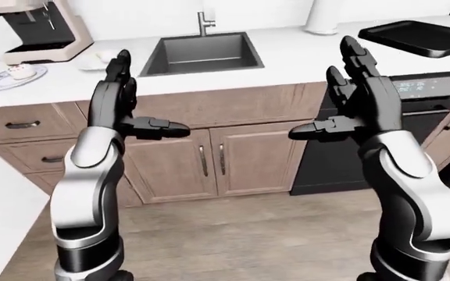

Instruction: Move the dessert items from the plate to the tray.

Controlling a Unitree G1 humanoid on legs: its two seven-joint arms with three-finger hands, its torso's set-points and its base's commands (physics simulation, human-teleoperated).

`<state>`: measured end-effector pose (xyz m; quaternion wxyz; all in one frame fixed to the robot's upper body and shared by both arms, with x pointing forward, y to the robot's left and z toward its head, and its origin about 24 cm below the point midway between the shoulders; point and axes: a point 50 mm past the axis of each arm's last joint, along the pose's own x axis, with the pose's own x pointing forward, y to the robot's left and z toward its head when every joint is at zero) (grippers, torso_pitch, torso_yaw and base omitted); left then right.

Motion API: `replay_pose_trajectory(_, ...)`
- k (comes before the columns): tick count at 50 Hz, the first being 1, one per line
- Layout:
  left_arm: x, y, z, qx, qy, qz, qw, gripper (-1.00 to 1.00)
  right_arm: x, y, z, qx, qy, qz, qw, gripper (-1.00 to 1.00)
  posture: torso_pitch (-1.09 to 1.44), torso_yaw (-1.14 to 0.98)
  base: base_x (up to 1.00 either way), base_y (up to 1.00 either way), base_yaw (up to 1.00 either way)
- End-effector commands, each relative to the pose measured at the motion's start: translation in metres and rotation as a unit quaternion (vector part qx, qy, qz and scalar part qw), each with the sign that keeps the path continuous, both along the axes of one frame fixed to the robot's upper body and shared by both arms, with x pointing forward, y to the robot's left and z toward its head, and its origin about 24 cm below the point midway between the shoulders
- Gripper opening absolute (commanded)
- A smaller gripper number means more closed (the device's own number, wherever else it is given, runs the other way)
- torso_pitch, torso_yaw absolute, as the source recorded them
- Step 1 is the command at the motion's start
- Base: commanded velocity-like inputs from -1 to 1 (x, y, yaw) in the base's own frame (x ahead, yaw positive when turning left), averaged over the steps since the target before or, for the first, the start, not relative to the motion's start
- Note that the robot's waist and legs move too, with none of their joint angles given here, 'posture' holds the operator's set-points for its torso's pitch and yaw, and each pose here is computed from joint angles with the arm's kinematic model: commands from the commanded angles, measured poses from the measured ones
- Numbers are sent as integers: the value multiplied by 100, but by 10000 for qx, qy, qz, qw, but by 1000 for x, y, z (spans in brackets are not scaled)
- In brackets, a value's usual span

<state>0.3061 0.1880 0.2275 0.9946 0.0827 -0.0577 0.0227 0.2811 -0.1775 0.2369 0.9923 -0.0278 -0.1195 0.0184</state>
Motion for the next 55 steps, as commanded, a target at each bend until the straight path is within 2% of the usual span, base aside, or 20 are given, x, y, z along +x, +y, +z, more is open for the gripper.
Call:
replay_pose_trajectory(1, -3, -6, 21, 105, -586, -153, 9981, 100, -5, -5, 19, -27, -586, -150, 9982, 100, 0, 0, 2, 81, 0)
replay_pose_trajectory(10, -5, -11, 22, 64, -559, -183, 9983, 100, -9, 0, 20, 6, -673, -119, 9977, 100, 0, 0, 3, 80, 0)
replay_pose_trajectory(11, -4, -14, 22, 278, -521, -242, 9980, 100, -10, -1, 21, -4, -678, -141, 9976, 100, 0, 0, 5, 80, 0)
replay_pose_trajectory(12, -4, -15, 22, 295, -505, -302, 9978, 100, -11, -1, 22, 8, -686, -148, 9975, 100, 0, 0, 6, 80, 0)
replay_pose_trajectory(17, -5, -12, 28, 235, -623, -208, 9976, 100, -14, 0, 33, -79, -784, -114, 9968, 100, 0, 0, 6, 80, 0)
replay_pose_trajectory(22, -8, -7, 29, 86, -722, -136, 9973, 100, -17, 2, 33, -101, -819, -99, 9965, 100, 0, 0, 7, 79, 0)
replay_pose_trajectory(31, -12, -8, 26, 126, -740, -179, 9970, 100, -21, 3, 35, -43, -928, -145, 9956, 100, 0, 0, 11, 78, 0)
replay_pose_trajectory(36, -13, -8, 30, 75, -817, -147, 9965, 100, -20, 5, 35, -68, -947, -103, 9954, 100, 0, 0, 13, 77, 0)
replay_pose_trajectory(46, -15, -5, 31, 163, -831, -101, 9964, 100, -17, 7, 38, -113, -966, -82, 9952, 100, 0, 0, 15, 72, 0)
replay_pose_trajectory(55, -18, -5, 38, 211, -891, -61, 9958, 100, -13, 10, 41, -312, -895, -178, 9953, 100, 0, 0, 8, 12, 0)
